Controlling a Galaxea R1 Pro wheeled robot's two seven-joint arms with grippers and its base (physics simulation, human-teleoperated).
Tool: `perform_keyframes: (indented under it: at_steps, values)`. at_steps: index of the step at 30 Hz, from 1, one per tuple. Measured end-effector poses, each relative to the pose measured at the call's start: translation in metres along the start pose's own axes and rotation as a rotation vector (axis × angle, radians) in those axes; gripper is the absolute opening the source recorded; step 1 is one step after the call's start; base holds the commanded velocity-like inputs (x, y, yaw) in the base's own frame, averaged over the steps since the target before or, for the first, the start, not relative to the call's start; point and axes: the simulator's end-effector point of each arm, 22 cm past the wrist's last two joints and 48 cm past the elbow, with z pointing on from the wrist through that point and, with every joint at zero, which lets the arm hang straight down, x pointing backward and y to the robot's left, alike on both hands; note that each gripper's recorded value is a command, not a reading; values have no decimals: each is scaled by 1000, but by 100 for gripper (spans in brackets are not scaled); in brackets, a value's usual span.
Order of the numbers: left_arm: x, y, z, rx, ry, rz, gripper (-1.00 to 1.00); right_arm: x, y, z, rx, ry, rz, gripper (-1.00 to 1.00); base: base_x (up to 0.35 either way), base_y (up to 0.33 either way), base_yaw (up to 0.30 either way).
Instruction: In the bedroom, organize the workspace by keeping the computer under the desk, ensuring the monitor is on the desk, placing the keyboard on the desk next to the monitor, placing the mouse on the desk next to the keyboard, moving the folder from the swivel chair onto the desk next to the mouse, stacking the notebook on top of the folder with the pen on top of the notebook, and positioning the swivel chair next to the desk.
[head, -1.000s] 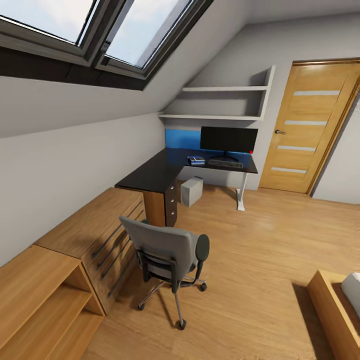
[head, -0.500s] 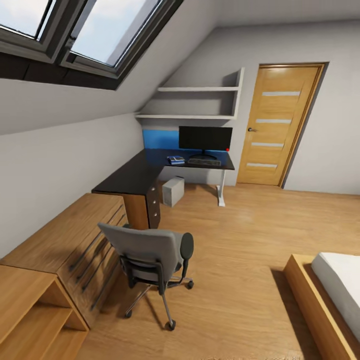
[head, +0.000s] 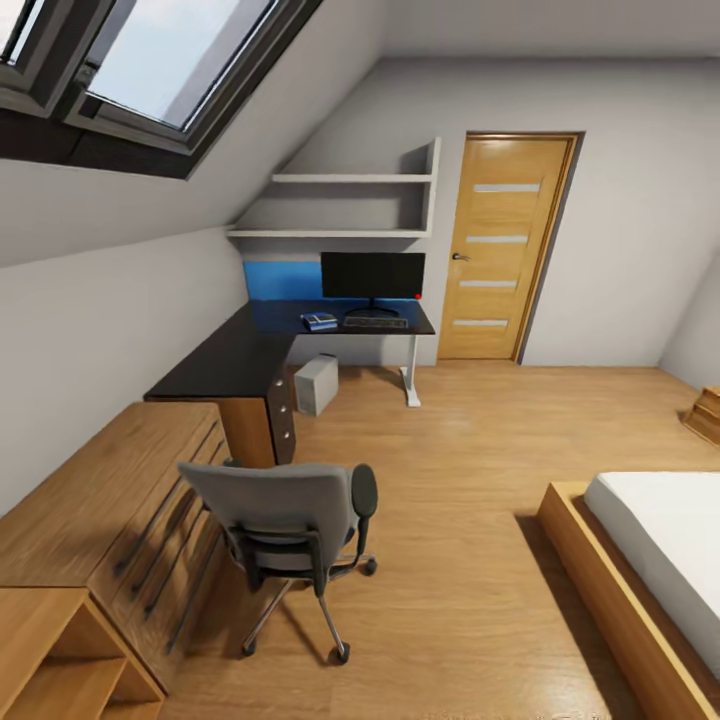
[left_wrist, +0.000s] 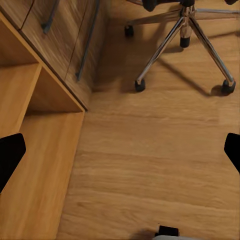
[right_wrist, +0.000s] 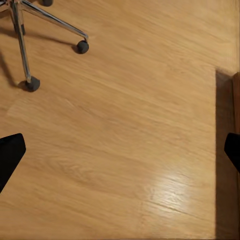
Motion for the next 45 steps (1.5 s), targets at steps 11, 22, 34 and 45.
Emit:
perform_keyframes:
  at_steps: [11,22,34,45]
  values:
    - [0,0,0,0,1,0,100,0,0,0,0,0,0,100,0,301,-199]
    - [1,0,0,0,3,0,100,0,1,0,-2,-1,0,100,0,300,-13]
    - [1,0,0,0,3,0,100,-1,4,0,-13,-5,-7,100,0,110,-1]
    - [1,0,0,-1,3,0,100,-1,4,0,-15,-5,-9,100,0,6,0]
